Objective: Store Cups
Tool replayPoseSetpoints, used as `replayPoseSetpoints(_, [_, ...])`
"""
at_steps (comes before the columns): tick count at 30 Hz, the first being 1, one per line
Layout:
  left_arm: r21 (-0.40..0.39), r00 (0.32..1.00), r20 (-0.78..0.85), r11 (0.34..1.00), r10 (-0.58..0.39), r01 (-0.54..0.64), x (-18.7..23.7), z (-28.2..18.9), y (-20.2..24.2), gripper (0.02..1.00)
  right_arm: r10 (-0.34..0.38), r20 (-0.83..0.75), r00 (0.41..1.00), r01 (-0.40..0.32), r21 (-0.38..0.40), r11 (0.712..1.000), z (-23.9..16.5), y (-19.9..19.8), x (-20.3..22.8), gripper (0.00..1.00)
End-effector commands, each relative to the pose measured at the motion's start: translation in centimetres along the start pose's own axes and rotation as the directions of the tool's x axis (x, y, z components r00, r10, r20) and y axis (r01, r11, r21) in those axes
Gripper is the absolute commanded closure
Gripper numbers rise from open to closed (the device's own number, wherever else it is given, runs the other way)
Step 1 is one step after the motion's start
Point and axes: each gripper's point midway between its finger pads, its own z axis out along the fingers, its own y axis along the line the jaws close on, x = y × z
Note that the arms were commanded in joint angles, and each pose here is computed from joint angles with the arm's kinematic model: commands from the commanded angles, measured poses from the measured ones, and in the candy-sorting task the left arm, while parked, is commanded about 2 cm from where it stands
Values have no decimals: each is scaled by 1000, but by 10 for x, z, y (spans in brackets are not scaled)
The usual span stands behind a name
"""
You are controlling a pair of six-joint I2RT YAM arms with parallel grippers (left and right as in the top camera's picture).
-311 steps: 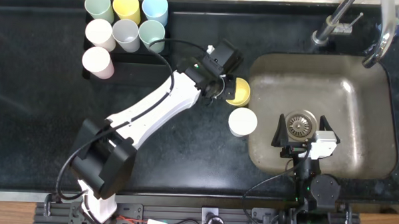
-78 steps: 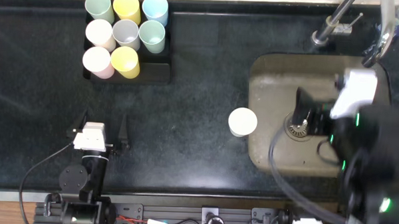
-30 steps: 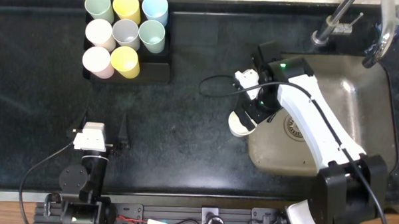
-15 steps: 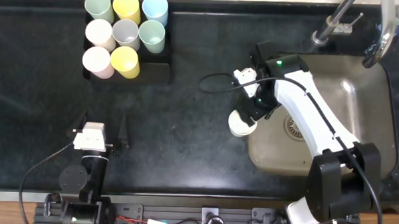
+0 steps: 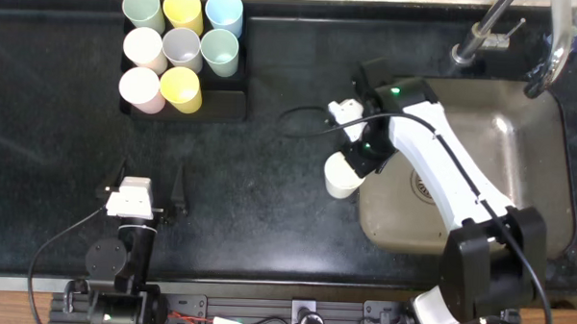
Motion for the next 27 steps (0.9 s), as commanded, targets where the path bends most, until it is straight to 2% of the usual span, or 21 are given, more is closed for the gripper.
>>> replayPoseSetpoints(1, [-13,1000,2,1000,22,-22,0,0,3,18,-22,203,979,8,71,997,-74,8,-54,956])
replayPoseSetpoints(3, [-13,1000,3,1000,21,-21,0,0,3,20,-56,319,946,18,121,993,-116,13,-80,958])
replayPoseSetpoints(6, [-13,1000,2,1000,21,-21,0,0,3,20,-80,453,888,-10,193,981,-167,22,-110,956])
replayPoseSetpoints(8, [-13,1000,2,1000,21,-21,0,0,3,18,-100,501,860,-7,209,978,-186,33,-128,956])
replayPoseSetpoints(10, [-12,1000,3,1000,22,-22,0,0,3,18,-91,536,839,-16,192,981,-193,45,-146,958])
replayPoseSetpoints(14, [-13,1000,3,1000,22,-22,0,0,3,18,-66,561,825,-26,155,988,-184,72,-184,956])
replayPoseSetpoints(17, [-13,1000,2,1000,22,-22,0,0,3,18,-71,536,841,-30,177,984,-164,83,-206,958])
replayPoseSetpoints(19, [-13,1000,2,1000,21,-21,0,0,3,18,-77,521,850,-20,179,984,-152,89,-216,956])
replayPoseSetpoints(24, [-13,1000,3,1000,21,-21,0,0,3,18,-32,502,864,-48,147,988,-123,94,-233,958])
replayPoseSetpoints(27, [-12,1000,2,1000,21,-21,0,0,3,18,-29,476,879,-48,149,988,-105,92,-239,958])
